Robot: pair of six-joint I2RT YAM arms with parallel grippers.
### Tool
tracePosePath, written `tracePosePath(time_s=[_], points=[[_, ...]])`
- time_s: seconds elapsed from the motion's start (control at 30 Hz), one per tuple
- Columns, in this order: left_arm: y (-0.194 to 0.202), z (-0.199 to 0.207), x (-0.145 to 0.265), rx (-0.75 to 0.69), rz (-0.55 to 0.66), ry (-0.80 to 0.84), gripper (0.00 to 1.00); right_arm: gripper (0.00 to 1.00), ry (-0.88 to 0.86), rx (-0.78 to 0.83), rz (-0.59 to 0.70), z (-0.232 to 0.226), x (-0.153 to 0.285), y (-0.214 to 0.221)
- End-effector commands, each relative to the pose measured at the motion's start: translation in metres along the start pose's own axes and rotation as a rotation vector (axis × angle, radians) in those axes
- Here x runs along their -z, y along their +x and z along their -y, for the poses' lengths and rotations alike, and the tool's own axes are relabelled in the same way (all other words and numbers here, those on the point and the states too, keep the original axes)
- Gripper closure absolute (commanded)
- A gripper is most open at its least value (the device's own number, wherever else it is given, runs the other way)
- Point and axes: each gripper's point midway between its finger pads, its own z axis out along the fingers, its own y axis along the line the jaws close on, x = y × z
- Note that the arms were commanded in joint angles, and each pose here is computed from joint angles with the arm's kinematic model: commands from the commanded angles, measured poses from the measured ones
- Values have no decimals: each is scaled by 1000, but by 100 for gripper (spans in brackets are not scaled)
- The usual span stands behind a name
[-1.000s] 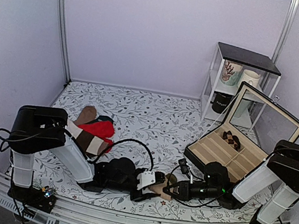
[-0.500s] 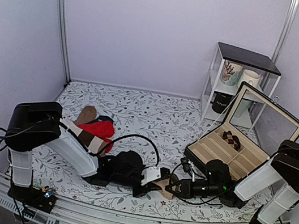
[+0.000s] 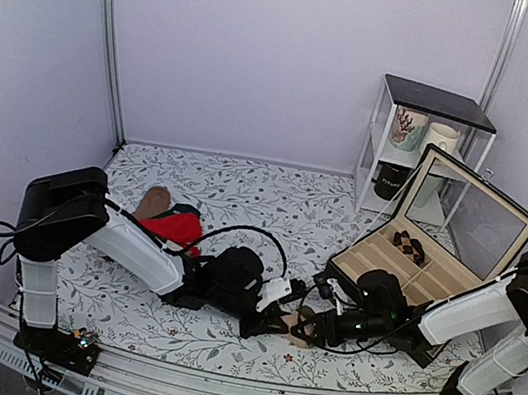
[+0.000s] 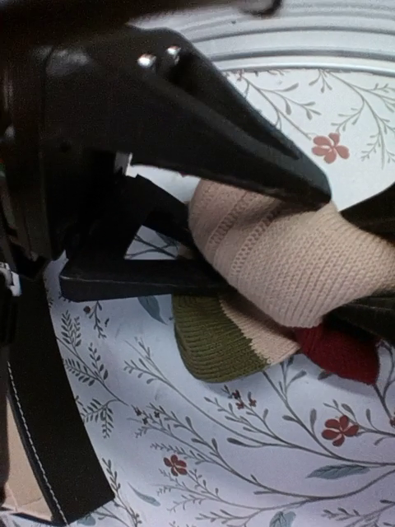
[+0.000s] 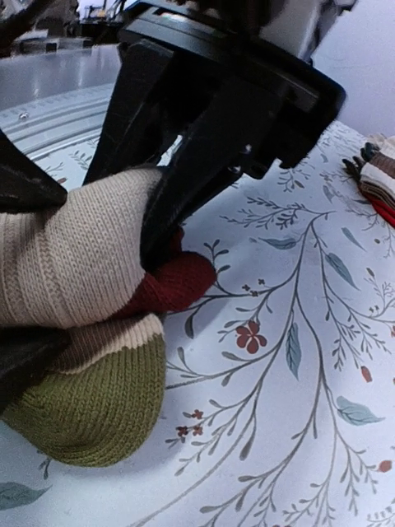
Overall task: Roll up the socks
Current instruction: Roll a pair of socks at the center of the board.
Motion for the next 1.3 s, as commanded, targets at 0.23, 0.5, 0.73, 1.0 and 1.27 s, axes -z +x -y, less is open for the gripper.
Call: tracePosePath(time_s=[0.23,0.5,0.73,1.0,1.27], points=[[180,47,19,342,-649,187,100,31,41,425,249,-26,50,-29],[197,47,22,369,-685,179,100,30,90,375,256,-18,55,-30],[197,45,19,367,-674,171,100,41,264,3,133,30,48,2],[195,42,14,354,-668,160,100,42,217,-87,87,25,51,20],[195,37,14,341,-665,130,100,54,196,-107,-10,24,28,38]])
